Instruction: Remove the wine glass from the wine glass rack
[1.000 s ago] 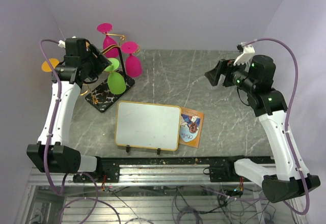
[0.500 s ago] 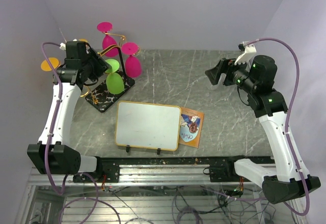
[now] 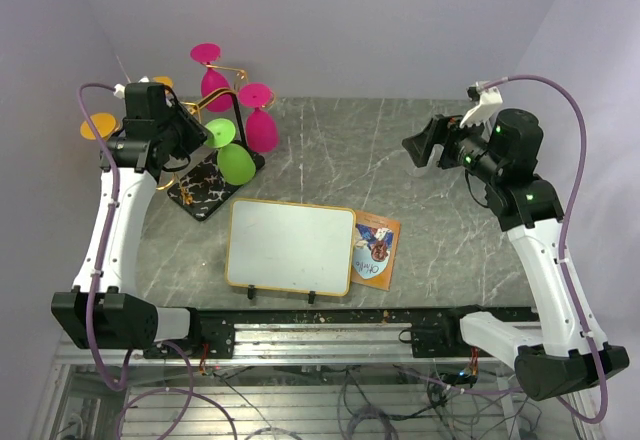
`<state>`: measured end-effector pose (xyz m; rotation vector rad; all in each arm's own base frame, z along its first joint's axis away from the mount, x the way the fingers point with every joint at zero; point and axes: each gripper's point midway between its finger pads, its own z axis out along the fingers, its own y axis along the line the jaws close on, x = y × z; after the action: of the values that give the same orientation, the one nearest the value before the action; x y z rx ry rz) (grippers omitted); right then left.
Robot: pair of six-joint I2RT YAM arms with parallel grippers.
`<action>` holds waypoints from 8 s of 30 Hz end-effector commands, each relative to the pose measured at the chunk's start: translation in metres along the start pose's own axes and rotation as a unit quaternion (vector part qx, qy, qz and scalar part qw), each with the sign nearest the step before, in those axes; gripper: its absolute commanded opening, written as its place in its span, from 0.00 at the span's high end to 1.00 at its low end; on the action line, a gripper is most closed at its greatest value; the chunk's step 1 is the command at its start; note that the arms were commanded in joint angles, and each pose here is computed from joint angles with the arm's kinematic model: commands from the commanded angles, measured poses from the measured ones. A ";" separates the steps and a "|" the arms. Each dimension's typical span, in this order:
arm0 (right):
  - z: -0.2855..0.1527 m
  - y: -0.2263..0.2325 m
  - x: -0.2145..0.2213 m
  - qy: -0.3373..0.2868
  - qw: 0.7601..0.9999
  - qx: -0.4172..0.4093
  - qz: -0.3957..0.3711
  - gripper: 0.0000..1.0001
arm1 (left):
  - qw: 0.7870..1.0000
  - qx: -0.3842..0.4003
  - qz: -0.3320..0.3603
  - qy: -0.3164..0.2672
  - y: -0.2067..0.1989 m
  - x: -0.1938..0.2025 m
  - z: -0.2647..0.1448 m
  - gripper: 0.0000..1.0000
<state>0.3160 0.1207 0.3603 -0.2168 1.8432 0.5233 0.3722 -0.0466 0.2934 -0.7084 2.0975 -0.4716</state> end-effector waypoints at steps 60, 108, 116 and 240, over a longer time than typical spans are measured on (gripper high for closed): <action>0.062 0.164 -0.008 -0.054 0.979 -0.156 0.118 0.21 | 0.992 0.104 0.056 -0.034 -0.037 -0.055 -0.006 0.10; 0.052 0.165 -0.004 -0.054 0.979 -0.172 0.099 0.21 | 0.962 0.203 0.140 0.121 -0.044 -0.008 0.014 0.25; 0.051 0.165 -0.005 -0.056 0.978 -0.172 0.099 0.21 | 0.964 0.203 0.122 0.121 -0.044 -0.002 0.001 0.38; 0.048 0.155 -0.009 -0.062 0.983 -0.146 0.090 0.21 | 0.953 0.227 -0.190 0.058 -0.024 -0.034 -0.043 0.93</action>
<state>0.2987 0.2831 0.3837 -0.2084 1.7025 0.9259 0.3621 -0.0384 0.3314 -0.8749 1.9201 -1.1164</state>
